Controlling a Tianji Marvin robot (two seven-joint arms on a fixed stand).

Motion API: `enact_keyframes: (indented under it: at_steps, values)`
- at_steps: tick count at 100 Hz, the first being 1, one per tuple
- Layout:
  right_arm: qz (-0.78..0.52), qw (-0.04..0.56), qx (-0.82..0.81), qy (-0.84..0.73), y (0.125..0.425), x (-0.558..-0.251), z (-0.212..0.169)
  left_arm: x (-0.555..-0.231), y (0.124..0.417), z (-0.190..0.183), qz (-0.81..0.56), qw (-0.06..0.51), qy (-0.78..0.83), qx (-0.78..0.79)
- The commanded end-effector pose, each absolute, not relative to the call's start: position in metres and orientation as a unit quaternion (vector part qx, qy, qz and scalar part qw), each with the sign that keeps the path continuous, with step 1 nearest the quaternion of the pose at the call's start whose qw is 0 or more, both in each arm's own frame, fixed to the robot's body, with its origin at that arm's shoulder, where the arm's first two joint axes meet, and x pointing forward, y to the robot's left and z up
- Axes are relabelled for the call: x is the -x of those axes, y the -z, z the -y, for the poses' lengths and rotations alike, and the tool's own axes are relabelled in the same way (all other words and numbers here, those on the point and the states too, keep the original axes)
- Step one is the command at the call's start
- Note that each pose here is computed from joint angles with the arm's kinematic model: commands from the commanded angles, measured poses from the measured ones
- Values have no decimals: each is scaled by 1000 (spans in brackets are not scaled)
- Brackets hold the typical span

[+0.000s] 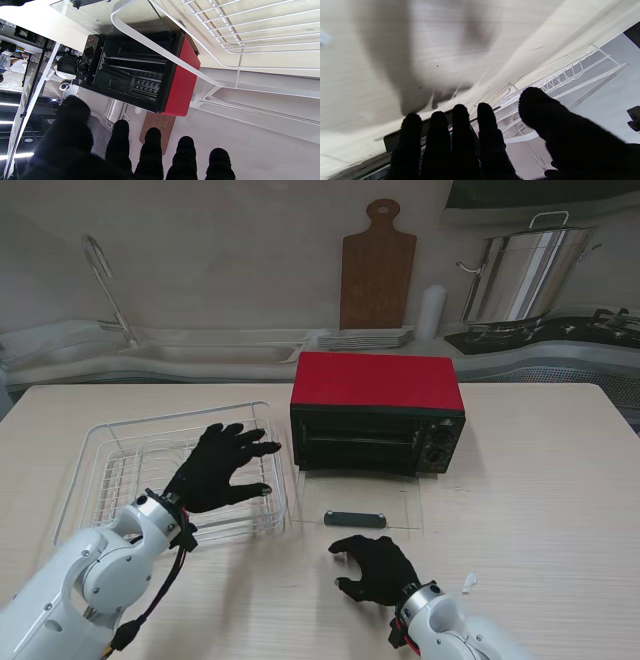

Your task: Slide the trays into the oven

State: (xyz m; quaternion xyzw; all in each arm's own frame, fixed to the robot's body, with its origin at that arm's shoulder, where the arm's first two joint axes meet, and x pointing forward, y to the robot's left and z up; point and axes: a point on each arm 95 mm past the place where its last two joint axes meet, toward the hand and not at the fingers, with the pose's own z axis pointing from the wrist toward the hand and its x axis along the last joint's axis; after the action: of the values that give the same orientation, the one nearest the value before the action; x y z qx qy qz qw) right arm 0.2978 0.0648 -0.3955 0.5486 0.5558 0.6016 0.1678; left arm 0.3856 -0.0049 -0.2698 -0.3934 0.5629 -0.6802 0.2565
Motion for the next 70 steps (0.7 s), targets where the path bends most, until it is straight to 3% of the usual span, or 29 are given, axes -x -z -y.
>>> enact_keyframes:
  at_steps: [1, 36, 70]
  values:
    - [-565, 163, -552, -590, 401, -295, -67, -384, 271, 8, -565, 249, 680, 395]
    - [-572, 184, -548, -582, 405, -299, -67, -384, 270, 8, -564, 250, 679, 398]
    - [-541, 195, -535, -619, 389, -292, -62, -383, 270, 8, -564, 250, 678, 399]
